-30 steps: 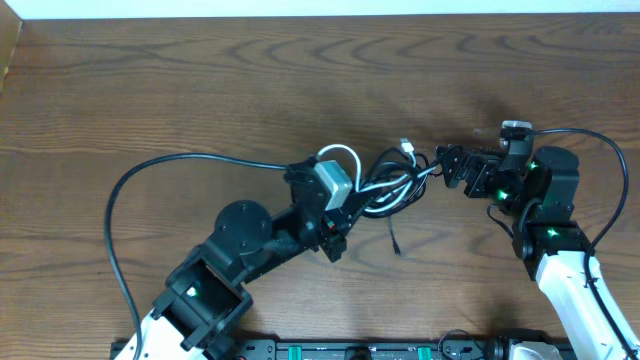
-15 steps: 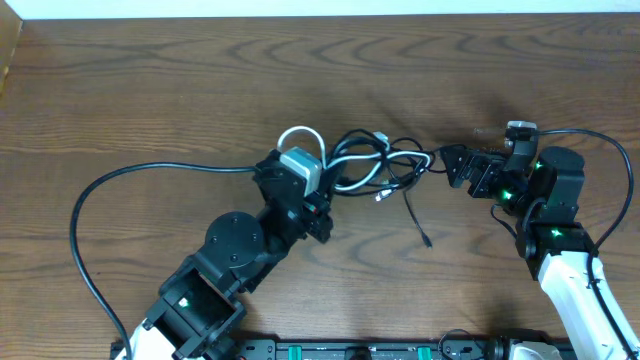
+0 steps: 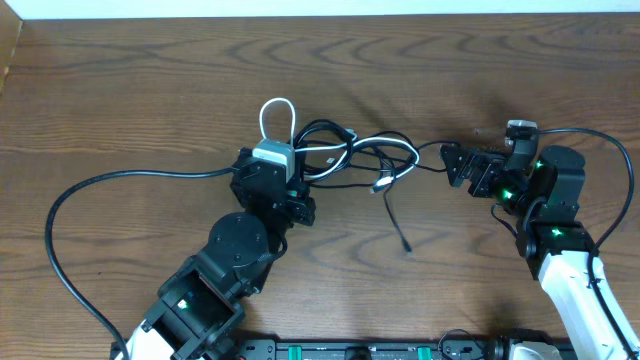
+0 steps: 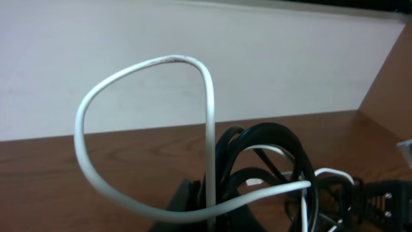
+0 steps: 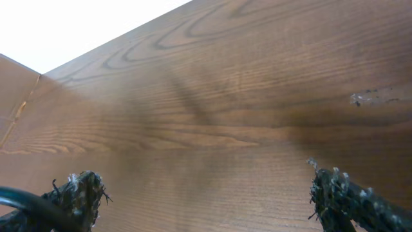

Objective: Untangle cables

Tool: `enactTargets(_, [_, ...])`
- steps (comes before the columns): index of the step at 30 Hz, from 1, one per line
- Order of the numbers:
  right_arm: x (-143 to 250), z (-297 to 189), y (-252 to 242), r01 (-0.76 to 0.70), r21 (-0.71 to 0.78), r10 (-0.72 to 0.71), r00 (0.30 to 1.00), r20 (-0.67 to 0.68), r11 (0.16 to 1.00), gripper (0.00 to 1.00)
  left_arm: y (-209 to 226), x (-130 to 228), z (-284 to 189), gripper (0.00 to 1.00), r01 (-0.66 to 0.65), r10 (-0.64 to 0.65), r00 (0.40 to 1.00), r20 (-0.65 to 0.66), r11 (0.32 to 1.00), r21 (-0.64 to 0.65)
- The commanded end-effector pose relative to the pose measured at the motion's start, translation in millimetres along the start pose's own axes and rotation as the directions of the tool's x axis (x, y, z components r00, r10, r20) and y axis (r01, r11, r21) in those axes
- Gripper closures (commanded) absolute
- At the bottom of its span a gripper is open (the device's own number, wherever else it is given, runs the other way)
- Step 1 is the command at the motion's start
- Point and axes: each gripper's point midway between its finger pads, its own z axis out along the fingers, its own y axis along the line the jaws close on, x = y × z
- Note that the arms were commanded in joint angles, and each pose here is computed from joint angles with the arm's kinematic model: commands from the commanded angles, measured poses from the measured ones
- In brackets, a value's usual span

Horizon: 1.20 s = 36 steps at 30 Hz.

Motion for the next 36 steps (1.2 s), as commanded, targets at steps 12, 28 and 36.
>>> enactTargets(12, [-3.5, -4.1, -44.8, -0.043, 0.199, 0.035, 0.998, 0.043, 0.979, 0.01, 99.9, -49.6, -47.6, 0.92, -0.065, 0.145, 0.984, 0.100, 0.827, -0.558])
enactTargets(28, [-6.2, -2.1, -32.8, -0.019, 0.134, 0.014, 0.999, 0.042, 0.991, 0.01, 93.1, -48.8, -43.1, 0.92, -0.122, 0.187, 0.980, 0.073, 0.843, -0.523])
enactTargets(36, [-13.2, -2.2, 15.7, 0.148, -0.124, -0.141, 0.988, 0.058, 0.981, 0.01, 21.5, -39.7, -18.2, 0.92, -0.120, 0.130, 0.987, 0.096, 0.988, -0.101])
